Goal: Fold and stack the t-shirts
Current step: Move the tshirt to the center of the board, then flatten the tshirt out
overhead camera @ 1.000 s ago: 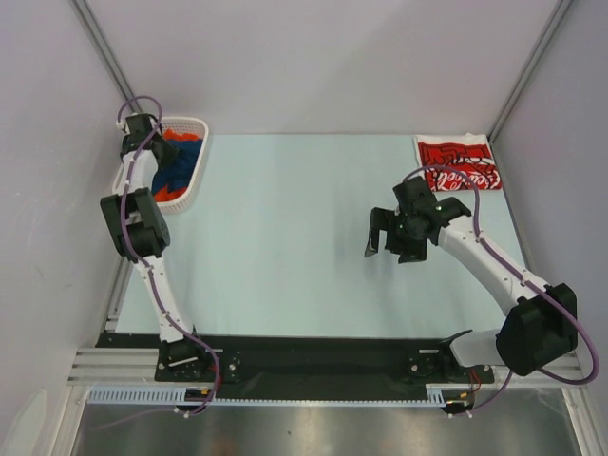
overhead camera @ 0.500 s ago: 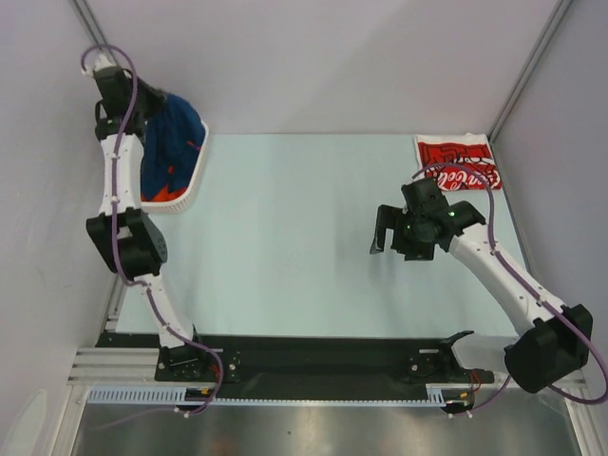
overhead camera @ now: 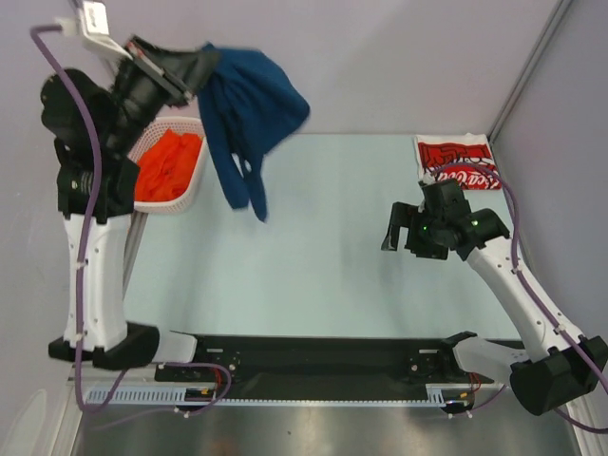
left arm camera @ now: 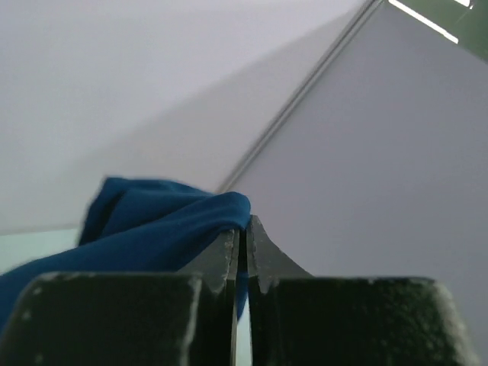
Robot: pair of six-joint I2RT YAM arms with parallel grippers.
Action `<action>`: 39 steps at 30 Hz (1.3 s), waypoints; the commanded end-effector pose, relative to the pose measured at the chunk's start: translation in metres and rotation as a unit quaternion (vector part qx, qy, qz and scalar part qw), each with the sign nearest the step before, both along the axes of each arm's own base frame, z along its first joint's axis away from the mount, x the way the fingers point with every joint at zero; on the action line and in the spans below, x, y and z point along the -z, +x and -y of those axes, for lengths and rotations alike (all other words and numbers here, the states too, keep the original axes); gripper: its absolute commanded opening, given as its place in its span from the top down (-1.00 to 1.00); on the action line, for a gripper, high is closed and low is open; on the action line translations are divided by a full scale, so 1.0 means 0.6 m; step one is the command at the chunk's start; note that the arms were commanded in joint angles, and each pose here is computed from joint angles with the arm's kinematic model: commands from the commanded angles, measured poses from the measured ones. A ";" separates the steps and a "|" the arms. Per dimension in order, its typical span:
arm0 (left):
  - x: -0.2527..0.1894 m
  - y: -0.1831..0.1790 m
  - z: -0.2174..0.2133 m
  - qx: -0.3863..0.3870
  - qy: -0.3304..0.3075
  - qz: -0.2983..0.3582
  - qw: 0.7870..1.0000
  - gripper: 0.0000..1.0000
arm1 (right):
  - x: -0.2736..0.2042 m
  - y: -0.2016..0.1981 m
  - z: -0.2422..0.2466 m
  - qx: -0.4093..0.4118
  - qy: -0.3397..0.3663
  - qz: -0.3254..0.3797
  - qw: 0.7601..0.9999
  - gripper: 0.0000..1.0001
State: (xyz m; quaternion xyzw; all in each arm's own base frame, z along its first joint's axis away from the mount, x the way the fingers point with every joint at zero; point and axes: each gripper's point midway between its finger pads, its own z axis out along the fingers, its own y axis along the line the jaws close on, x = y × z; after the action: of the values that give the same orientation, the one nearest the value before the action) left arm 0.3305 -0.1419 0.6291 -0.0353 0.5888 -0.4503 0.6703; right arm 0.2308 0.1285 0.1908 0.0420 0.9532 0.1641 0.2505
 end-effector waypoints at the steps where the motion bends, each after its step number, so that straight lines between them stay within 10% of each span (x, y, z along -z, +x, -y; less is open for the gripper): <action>1: 0.185 0.024 0.047 0.038 0.030 -0.148 0.988 0.86 | -0.047 0.006 0.010 0.007 0.023 0.030 0.999 -0.99; 2: 0.206 0.009 0.039 0.028 0.030 -0.164 0.986 0.45 | -0.053 0.006 0.005 0.001 0.034 0.029 0.999 -1.00; 3: 0.245 0.011 0.033 0.019 0.032 -0.196 0.980 -0.93 | -0.056 0.005 0.003 0.000 0.038 0.029 0.999 -0.99; 4: 0.304 0.016 0.033 0.016 0.045 -0.233 0.971 -0.99 | -0.058 0.003 0.002 -0.002 0.040 0.027 0.999 -1.00; 14: 0.534 -0.063 -0.092 -0.151 0.169 -0.380 0.897 -0.93 | 0.000 -0.044 -0.072 -0.105 0.077 -0.043 0.991 -0.95; 22: 0.695 -0.152 -0.065 -0.082 0.188 -0.470 0.858 -0.42 | 0.088 -0.054 -0.226 -0.209 0.100 -0.093 0.968 -0.66; 26: 0.695 -0.185 -0.074 -0.093 0.172 -0.454 0.869 -0.41 | 0.155 -0.068 -0.289 -0.246 0.118 -0.144 0.951 -0.20; 39: 0.678 -0.239 -0.096 -0.100 0.178 -0.430 0.879 -0.42 | 0.217 -0.107 -0.377 -0.233 0.112 -0.156 0.953 -0.12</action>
State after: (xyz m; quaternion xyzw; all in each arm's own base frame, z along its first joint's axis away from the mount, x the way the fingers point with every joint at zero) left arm 0.1923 -0.0853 0.2203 -0.1691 0.8812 -0.2105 0.3880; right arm 0.1569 0.3418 0.0643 -0.1562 0.9388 0.3051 0.0343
